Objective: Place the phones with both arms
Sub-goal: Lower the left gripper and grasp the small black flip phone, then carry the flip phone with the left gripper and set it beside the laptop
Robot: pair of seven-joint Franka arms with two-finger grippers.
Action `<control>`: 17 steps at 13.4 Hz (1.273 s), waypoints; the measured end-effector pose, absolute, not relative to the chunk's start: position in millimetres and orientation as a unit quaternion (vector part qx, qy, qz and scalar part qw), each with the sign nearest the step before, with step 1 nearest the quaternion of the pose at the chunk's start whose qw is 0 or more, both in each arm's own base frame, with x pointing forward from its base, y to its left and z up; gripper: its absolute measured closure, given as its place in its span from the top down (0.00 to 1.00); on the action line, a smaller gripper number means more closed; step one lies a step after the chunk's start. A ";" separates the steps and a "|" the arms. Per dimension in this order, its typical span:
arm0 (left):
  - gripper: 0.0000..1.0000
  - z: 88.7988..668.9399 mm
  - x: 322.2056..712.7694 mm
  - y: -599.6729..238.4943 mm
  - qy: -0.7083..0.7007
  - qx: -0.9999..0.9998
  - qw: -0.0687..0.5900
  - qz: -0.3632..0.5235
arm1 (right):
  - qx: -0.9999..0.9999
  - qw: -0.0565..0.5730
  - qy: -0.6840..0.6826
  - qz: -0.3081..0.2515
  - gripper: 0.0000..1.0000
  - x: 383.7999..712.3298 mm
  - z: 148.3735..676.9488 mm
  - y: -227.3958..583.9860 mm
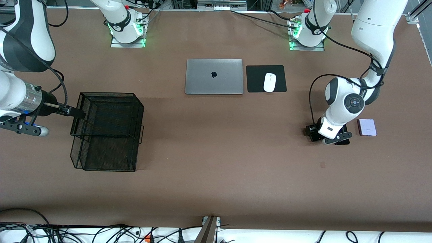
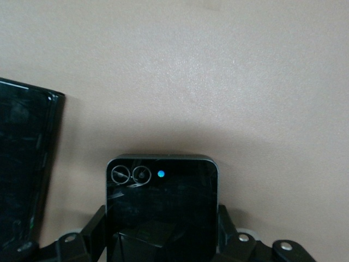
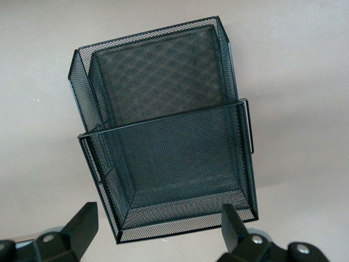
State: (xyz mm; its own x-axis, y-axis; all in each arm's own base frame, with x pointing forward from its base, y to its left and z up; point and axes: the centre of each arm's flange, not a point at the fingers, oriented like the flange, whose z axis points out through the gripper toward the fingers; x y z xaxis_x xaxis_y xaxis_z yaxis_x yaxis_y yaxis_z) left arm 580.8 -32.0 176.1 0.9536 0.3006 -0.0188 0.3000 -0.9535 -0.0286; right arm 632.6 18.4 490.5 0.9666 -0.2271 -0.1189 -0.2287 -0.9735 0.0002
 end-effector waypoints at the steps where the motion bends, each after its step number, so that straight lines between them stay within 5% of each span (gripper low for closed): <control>1: 0.81 188.8 592.8 -34.8 -0.151 -0.988 0.015 0.019 | -0.992 0.007 0.115 0.059 1.00 632.7 490.6 18.3; 8: 0.81 256.2 621.1 -193.7 -0.084 -0.996 0.019 0.022 | -0.991 0.008 0.119 0.053 1.00 635.0 489.6 15.9; 17: 0.81 196.3 584.5 -453.0 -0.086 -0.996 -0.013 -0.012 | -0.991 0.011 0.126 0.030 1.00 649.2 474.2 7.0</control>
State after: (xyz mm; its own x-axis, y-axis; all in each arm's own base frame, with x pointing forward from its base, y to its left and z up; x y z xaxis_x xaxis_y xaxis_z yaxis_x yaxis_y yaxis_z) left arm 584.5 -453.0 196.3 0.9850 0.1713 0.0207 0.1707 -0.9849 0.0284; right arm 649.2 7.0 474.2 0.9663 -0.2498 -0.0629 -0.2511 -0.9679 -0.0141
